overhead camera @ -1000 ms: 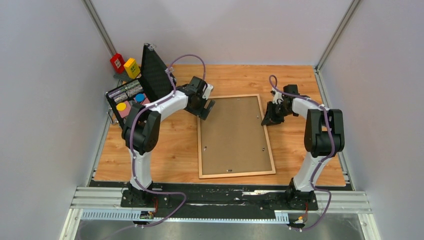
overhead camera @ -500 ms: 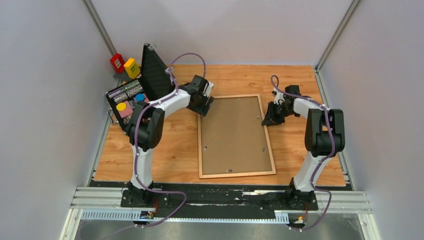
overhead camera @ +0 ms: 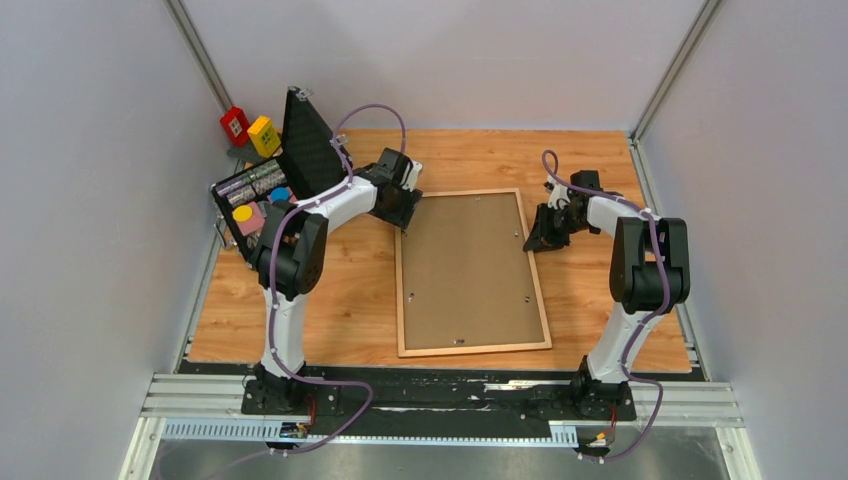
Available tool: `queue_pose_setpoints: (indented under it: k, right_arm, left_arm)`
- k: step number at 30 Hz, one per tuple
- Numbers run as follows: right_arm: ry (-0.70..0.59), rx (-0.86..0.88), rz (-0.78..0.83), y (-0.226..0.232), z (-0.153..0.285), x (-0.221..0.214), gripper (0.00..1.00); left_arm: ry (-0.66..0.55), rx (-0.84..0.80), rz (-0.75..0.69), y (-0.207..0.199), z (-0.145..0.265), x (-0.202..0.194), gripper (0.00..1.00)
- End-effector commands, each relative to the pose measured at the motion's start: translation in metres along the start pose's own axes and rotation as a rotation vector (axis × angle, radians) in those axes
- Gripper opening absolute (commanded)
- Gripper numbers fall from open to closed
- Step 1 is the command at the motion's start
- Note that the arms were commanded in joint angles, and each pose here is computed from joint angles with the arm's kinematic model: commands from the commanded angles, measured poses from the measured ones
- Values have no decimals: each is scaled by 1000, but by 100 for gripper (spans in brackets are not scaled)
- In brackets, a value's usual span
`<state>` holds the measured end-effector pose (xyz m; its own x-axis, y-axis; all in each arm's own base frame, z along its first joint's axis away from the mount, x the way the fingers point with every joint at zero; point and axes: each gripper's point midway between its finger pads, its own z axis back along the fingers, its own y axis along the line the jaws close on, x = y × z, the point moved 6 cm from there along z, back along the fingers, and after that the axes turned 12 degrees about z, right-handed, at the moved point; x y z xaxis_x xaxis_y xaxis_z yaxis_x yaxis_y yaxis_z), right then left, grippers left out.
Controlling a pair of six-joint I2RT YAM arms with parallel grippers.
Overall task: Put the photo into the frame
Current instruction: Install the photo frame at the center of the board.
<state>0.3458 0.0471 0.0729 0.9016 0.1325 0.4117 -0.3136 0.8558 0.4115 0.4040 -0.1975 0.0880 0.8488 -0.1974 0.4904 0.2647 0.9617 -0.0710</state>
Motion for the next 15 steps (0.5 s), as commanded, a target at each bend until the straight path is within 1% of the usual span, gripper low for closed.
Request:
queue_pose_setpoints:
  k: [1,10,15]
  right_arm:
    - [66,6,-29,-4,-8,-19,0]
    - [69,5,-31,-5,-9,-19,0]
    - [71,1,-35,-5,-9,-19,0]
  left_arm:
    - [-39,-18,13,-4,-1,11,68]
    - [8,-55,-1,-6,-2,-4,66]
    - [21,-49,-10,-4,-1,-10,65]
